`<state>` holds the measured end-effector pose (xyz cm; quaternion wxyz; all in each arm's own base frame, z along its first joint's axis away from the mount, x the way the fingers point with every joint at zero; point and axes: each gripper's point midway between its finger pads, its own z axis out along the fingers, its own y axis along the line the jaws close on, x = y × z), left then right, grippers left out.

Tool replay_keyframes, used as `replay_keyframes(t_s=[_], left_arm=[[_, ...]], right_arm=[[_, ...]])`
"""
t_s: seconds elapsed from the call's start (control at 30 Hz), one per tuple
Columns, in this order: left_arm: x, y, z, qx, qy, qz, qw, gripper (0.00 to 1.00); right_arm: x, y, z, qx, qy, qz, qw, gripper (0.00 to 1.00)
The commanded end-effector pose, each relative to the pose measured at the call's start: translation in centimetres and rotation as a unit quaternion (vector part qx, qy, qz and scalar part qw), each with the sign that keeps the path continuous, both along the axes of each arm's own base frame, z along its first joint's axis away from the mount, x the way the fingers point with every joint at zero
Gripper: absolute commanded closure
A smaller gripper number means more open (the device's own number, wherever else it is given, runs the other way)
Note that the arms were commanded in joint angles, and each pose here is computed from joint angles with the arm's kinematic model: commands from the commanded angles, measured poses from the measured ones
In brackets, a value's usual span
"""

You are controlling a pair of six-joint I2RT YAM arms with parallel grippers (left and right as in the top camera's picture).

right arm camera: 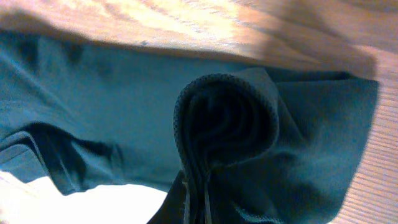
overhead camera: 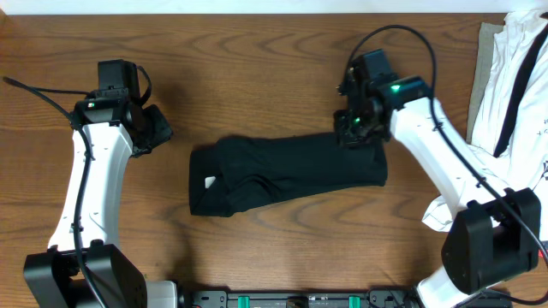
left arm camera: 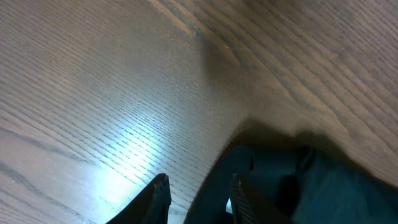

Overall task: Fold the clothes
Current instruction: 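Fold the strip's right end leftward over the strip with the right gripper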

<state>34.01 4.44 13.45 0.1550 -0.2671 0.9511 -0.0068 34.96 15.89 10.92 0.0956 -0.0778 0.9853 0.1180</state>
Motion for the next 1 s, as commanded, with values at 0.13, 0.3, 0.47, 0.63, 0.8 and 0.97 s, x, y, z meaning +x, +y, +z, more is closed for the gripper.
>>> replay_keyframes(t_s=[0.13, 0.3, 0.47, 0.63, 0.8, 0.97], left_arm=[[0.6, 0.4, 1.4, 0.005, -0.020, 0.006, 1.000, 0.66], [0.6, 0.4, 1.4, 0.005, -0.020, 0.006, 1.000, 0.66], [0.5, 0.3, 1.4, 0.005, -0.018, 0.006, 1.000, 0.65], [0.4, 0.3, 1.4, 0.005, -0.017, 0.006, 1.000, 0.65], [0.4, 0.3, 1.3, 0.005, -0.016, 0.006, 1.000, 0.65], [0.2, 0.3, 1.2, 0.004, -0.011, 0.006, 1.000, 0.65]], right_arm=[[-1.6, 3.5, -3.3, 0.004, 0.014, 0.014, 1.000, 0.97], [-2.0, 5.5, -4.6, 0.006, 0.015, 0.033, 0.999, 0.97], [-2.0, 7.3, -5.6, 0.011, 0.011, 0.041, 0.999, 0.88], [-1.4, 9.2, -5.7, 0.032, -0.008, 0.051, 0.998, 0.71], [-0.5, 10.8, -3.5, 0.094, -0.029, 0.096, 0.991, 0.62], [0.0, 7.0, -2.2, 0.077, -0.020, 0.072, 0.994, 0.63]])
